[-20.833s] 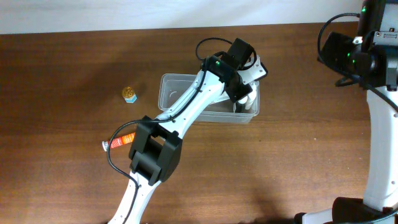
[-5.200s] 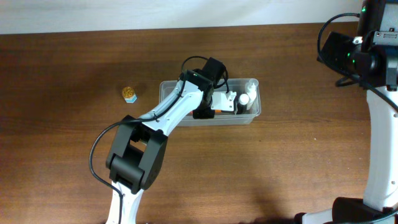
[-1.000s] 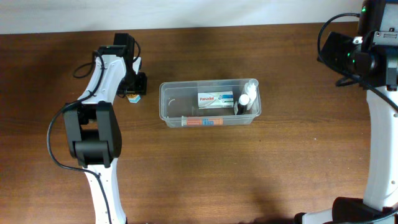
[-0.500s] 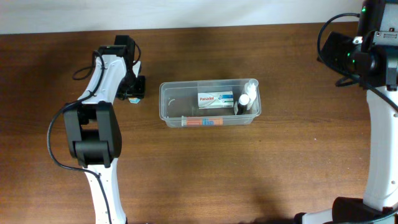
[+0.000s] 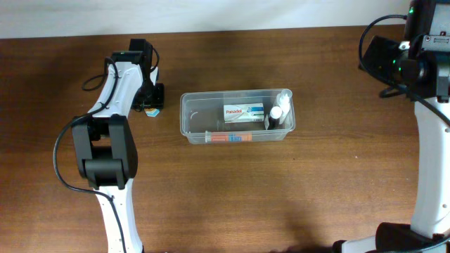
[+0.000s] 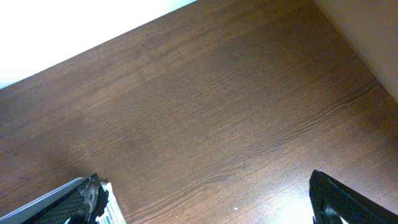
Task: Pack container
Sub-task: 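Lower the left gripper and grasp the small gold-lidded jar, then lift the jar and carry it toward the container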
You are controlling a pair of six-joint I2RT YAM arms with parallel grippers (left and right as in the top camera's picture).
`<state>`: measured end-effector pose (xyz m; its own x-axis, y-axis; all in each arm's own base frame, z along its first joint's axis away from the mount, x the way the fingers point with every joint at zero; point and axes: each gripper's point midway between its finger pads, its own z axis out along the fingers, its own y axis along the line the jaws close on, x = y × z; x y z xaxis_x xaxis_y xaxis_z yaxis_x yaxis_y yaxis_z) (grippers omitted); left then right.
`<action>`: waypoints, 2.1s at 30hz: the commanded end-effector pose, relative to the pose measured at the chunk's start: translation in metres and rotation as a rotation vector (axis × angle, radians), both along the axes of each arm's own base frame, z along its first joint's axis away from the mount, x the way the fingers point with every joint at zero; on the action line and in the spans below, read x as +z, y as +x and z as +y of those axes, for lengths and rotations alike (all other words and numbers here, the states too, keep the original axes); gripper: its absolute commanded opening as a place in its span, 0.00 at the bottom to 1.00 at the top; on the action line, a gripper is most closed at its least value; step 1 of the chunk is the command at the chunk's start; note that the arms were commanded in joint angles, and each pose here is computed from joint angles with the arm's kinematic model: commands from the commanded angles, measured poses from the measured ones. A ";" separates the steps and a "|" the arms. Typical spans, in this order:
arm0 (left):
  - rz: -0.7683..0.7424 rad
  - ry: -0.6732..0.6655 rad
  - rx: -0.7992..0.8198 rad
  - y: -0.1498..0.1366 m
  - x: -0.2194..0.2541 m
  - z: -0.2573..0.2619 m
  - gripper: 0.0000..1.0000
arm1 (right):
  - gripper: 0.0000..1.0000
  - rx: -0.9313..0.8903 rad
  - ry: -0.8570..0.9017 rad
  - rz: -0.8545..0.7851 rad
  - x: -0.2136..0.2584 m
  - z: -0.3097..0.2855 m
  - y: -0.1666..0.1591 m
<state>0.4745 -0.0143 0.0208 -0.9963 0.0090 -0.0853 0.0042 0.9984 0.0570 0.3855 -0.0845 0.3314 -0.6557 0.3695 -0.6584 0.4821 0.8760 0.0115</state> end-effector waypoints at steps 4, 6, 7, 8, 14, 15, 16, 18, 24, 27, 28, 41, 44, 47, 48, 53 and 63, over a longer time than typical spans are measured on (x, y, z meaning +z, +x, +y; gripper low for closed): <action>0.009 0.006 0.031 -0.001 -0.006 0.003 0.49 | 0.98 -0.017 -0.016 -0.015 0.006 -0.005 0.000; 0.013 0.005 0.042 -0.003 -0.009 0.003 0.49 | 0.98 -0.017 -0.016 -0.014 0.006 -0.005 0.000; 0.014 0.005 0.045 -0.003 -0.011 0.003 0.49 | 0.98 -0.017 -0.016 -0.014 0.006 -0.005 0.000; 0.015 0.005 0.053 -0.004 -0.013 0.003 0.49 | 0.98 -0.017 -0.016 -0.015 0.006 -0.005 0.000; 0.016 0.004 0.063 -0.006 -0.020 0.004 0.49 | 0.98 -0.017 -0.016 -0.014 0.006 -0.005 0.000; 0.015 0.004 0.063 -0.006 -0.020 0.004 0.47 | 0.98 -0.017 -0.016 -0.015 0.006 -0.005 0.000; 0.014 0.004 0.063 -0.005 -0.020 0.004 0.40 | 0.98 -0.017 -0.016 -0.015 0.006 -0.005 0.000; 0.013 0.004 0.063 -0.005 -0.020 0.004 0.32 | 0.99 -0.017 -0.016 -0.014 0.006 -0.005 0.000; 0.013 0.004 0.063 -0.005 -0.020 0.004 0.27 | 0.98 -0.017 -0.016 -0.014 0.006 -0.005 0.000; 0.012 0.004 0.062 -0.005 -0.018 0.004 0.27 | 0.98 -0.017 -0.016 -0.015 0.006 -0.005 0.000; 0.012 0.004 0.062 -0.004 -0.016 0.003 0.27 | 0.98 -0.017 -0.016 -0.015 0.006 -0.005 0.000; -0.035 -0.009 0.015 0.011 0.068 -0.003 0.27 | 0.98 -0.017 -0.016 -0.014 0.006 -0.005 0.000; -0.037 -0.048 -0.050 0.008 0.090 -0.016 0.27 | 0.98 -0.017 -0.016 -0.014 0.006 -0.005 0.000; -0.033 -0.082 -0.126 0.002 0.108 -0.031 0.28 | 0.98 -0.017 -0.016 -0.014 0.006 -0.005 0.000; -0.029 -0.087 -0.152 -0.001 0.114 -0.036 0.28 | 0.99 -0.017 -0.016 -0.014 0.006 -0.005 0.000; -0.006 -0.084 -0.232 -0.015 0.128 -0.060 0.28 | 0.98 -0.017 -0.016 -0.015 0.006 -0.005 0.000; 0.056 -0.080 -0.410 -0.044 0.131 -0.118 0.28 | 0.98 -0.017 -0.016 -0.015 0.006 -0.005 0.000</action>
